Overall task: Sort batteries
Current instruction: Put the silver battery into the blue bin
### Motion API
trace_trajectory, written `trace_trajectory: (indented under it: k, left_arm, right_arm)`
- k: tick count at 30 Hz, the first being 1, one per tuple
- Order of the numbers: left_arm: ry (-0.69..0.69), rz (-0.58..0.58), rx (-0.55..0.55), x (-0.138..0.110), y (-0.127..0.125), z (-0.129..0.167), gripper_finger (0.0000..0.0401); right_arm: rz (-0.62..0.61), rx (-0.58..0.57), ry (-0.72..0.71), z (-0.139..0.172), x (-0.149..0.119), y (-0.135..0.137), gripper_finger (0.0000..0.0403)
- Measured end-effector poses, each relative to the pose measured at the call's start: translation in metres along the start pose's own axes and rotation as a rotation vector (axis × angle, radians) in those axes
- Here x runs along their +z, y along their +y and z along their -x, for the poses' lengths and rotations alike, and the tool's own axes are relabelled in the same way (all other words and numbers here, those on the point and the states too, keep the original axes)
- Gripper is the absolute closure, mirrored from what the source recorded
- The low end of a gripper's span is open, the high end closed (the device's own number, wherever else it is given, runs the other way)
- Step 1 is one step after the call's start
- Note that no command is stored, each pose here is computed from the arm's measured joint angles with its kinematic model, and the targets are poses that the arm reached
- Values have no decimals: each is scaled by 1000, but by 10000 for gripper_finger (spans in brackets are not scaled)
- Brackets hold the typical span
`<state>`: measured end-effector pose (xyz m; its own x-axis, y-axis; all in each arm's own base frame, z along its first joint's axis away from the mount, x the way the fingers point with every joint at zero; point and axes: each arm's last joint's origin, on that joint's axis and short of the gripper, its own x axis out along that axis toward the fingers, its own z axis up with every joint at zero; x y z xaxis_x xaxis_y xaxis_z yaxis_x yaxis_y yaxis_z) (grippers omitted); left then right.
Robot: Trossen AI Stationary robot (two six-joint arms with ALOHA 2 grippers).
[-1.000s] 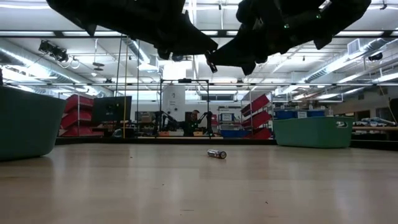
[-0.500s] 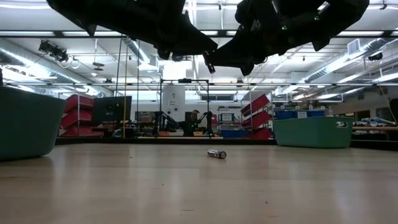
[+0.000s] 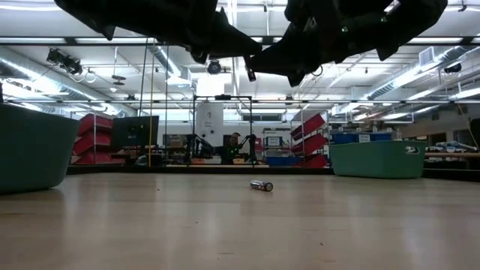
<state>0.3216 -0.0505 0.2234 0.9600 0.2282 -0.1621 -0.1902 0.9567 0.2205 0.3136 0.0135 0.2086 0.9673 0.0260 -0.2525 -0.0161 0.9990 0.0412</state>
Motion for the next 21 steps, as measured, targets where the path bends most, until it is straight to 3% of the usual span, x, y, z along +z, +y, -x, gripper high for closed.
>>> trace_trajectory:
  k: [3,15,21]
  left_arm:
    - [-5,-5,-5,1,0,0,398]
    - [-25,4,17,3,0,0,401]
    - [-1,-3,77,0,0,1,401]
  right_arm:
    - [-1,-1,-8,0,1,0,402]
    - [-2,-21,-19,0,2,-1,400]
    - [-38,-147,0,1,1,-5,353]
